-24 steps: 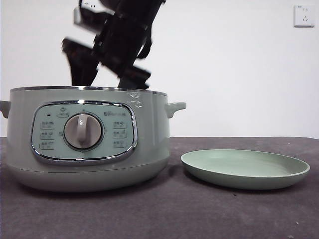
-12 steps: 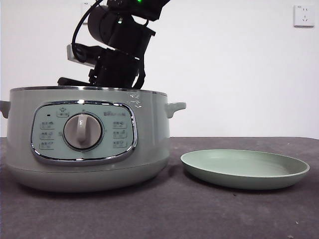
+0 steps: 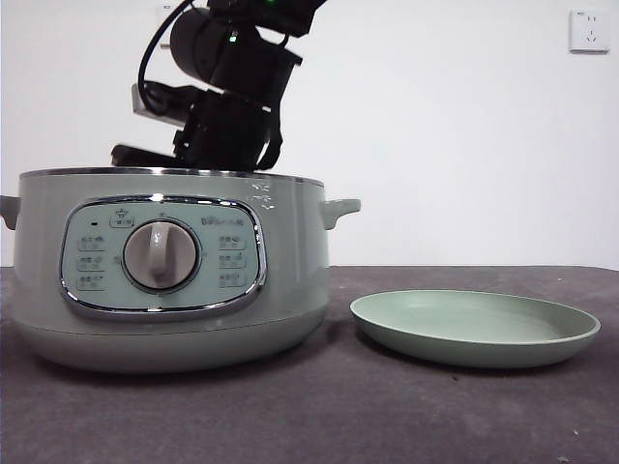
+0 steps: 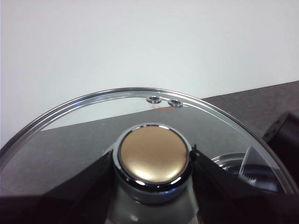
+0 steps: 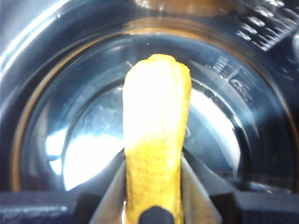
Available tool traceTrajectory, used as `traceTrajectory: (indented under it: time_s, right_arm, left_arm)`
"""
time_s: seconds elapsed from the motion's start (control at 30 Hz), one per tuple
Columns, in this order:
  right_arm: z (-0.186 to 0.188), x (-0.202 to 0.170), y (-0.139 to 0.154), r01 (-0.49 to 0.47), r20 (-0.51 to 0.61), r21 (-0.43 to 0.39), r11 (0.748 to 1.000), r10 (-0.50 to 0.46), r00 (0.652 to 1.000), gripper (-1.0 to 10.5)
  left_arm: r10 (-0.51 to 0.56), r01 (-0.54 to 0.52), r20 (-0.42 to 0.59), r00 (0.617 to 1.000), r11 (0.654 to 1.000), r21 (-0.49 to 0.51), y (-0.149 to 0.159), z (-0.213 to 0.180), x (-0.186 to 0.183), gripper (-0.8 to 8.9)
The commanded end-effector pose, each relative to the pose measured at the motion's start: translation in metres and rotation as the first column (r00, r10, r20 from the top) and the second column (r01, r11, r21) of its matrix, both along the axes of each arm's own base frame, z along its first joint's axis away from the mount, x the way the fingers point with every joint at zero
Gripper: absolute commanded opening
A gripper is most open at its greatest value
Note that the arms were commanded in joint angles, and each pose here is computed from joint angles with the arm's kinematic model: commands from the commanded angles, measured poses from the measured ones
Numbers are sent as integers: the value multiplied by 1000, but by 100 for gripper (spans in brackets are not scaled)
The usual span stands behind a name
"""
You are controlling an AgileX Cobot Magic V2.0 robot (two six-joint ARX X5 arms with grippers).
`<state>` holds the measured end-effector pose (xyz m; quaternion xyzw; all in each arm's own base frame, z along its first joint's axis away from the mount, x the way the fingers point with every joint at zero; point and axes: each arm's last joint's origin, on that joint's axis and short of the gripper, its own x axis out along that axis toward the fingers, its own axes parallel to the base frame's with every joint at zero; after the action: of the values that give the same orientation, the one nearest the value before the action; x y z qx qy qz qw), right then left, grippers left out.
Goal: Take the corn out from the steamer,put the corn on the plate,close the lid
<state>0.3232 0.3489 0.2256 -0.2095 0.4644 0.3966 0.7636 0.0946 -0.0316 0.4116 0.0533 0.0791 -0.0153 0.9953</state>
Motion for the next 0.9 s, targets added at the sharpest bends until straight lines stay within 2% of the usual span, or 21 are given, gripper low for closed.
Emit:
traceTrajectory:
  time_s: [0.03,0.17,0.27,0.5,0.57,0.67,0.77,0.9]
  right_arm:
    - [39,-7,-13,22,35,49,999,-24,999,-16]
    - [72,-18,-37,41,26,36,999,-41,999,-16]
    - [94,-25,-60,68,8,16,998,-68,998,-16]
    - [123,-37,-115,153,-76,-93,984,-161,984,-16]
    - [125,-35,-127,205,-74,-142,968,-217,973,-16]
    - [121,-27,-145,303,-78,-203,931,-324,943,-16]
    - [111,-21,-156,343,-103,-228,911,-373,922,-16]
    - [80,-13,-165,391,-96,-301,870,-436,895,-16]
  left_arm:
    - [-1,2,56,998,1000,-12,1,8,-3,-9]
    - [-10,10,19,1000,1000,4,-2,5,5,-8]
    - [-70,70,-16,997,998,4,-9,2,14,-8]
    - [-201,200,-118,972,980,-19,-26,-9,42,-8]
    - [-232,230,-141,963,973,-29,-31,-13,51,-8]
    - [-272,268,-160,949,962,-48,-38,-17,62,-9]
    - [-303,295,-165,939,953,-71,-42,-18,68,-9]
    - [-317,307,-169,933,948,-81,-44,-20,72,-8]
